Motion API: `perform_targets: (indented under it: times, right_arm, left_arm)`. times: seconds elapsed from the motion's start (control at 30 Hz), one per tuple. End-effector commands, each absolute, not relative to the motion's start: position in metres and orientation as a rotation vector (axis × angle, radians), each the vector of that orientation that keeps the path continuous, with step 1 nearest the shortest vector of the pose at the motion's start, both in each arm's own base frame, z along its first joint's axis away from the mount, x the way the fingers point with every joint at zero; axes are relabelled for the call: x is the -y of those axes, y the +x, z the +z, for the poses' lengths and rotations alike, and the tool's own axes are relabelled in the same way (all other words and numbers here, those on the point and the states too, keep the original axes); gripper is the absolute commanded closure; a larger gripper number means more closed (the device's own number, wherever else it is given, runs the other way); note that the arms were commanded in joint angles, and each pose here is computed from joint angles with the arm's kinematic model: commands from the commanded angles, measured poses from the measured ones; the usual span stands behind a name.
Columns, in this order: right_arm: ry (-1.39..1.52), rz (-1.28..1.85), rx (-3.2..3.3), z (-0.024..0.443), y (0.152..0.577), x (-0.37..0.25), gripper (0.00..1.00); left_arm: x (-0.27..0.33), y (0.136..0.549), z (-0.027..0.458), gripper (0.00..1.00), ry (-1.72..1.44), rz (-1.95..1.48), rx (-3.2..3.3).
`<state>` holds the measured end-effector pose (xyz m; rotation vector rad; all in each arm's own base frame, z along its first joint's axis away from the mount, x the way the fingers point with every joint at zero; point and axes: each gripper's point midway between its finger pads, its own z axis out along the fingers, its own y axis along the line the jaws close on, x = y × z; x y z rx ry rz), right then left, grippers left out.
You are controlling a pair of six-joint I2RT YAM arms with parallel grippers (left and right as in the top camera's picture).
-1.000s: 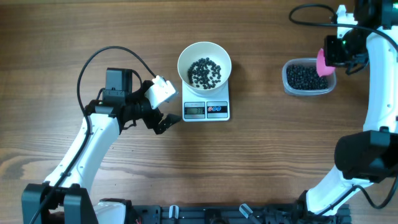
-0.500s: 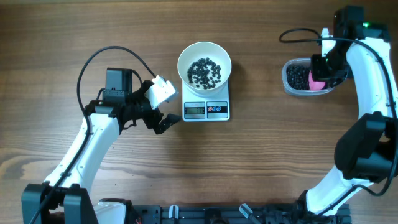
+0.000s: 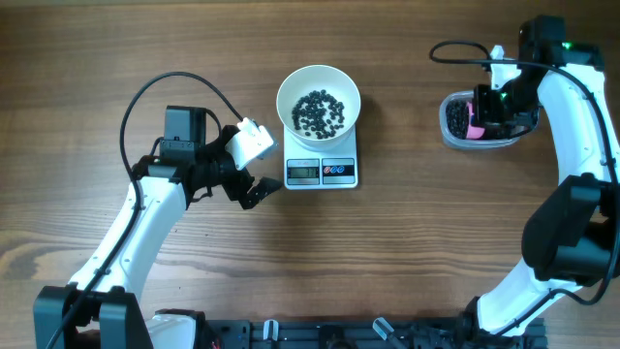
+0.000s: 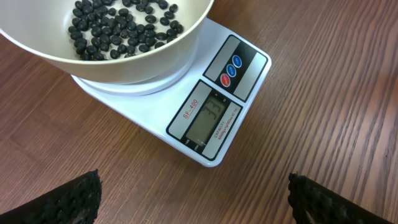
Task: Scoop item into bowl and weigh 150g on scale
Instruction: 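Return the empty scoop with right gripper to the bean tub, then dip the pink scoop into the beans and lift it full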
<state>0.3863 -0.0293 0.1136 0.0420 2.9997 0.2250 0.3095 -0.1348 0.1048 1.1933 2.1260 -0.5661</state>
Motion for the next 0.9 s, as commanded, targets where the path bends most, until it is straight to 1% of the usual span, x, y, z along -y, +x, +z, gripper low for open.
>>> perform_targets:
  times: [0.0,0.17,0.27,0.43,0.6,0.8,0.87]
  right_arm:
    - [0.043,0.401,-3.029,0.106,0.379,0.007,0.96]
    - [0.011,0.433,-3.048,0.105,0.374,0.005,0.96]
    - [0.044,0.480,-3.043,0.106,0.372,0.007,0.96]
    - [0.198,0.559,-2.993,0.110,0.372,0.038,0.96]
    - [0.271,0.739,-2.862,0.121,0.373,0.065,0.96]
    - [0.378,0.846,-2.757,0.131,0.362,0.099,0.96]
    - [0.364,0.889,-2.730,0.135,0.358,0.101,0.96]
  left_arm:
    - [0.138,0.305,0.101,0.00,1.194,-0.604,-2.128]
    - [0.138,0.305,0.101,0.00,1.194,-0.604,-2.128]
    - [0.138,0.305,0.101,0.00,1.194,-0.604,-2.128]
    - [0.138,0.305,0.101,0.00,1.194,-0.604,-2.128]
    - [0.138,0.305,0.101,0.00,1.194,-0.604,-2.128]
    - [0.138,0.305,0.101,0.00,1.194,-0.604,-2.128]
    - [0.138,0.305,0.101,0.00,1.194,-0.604,-2.128]
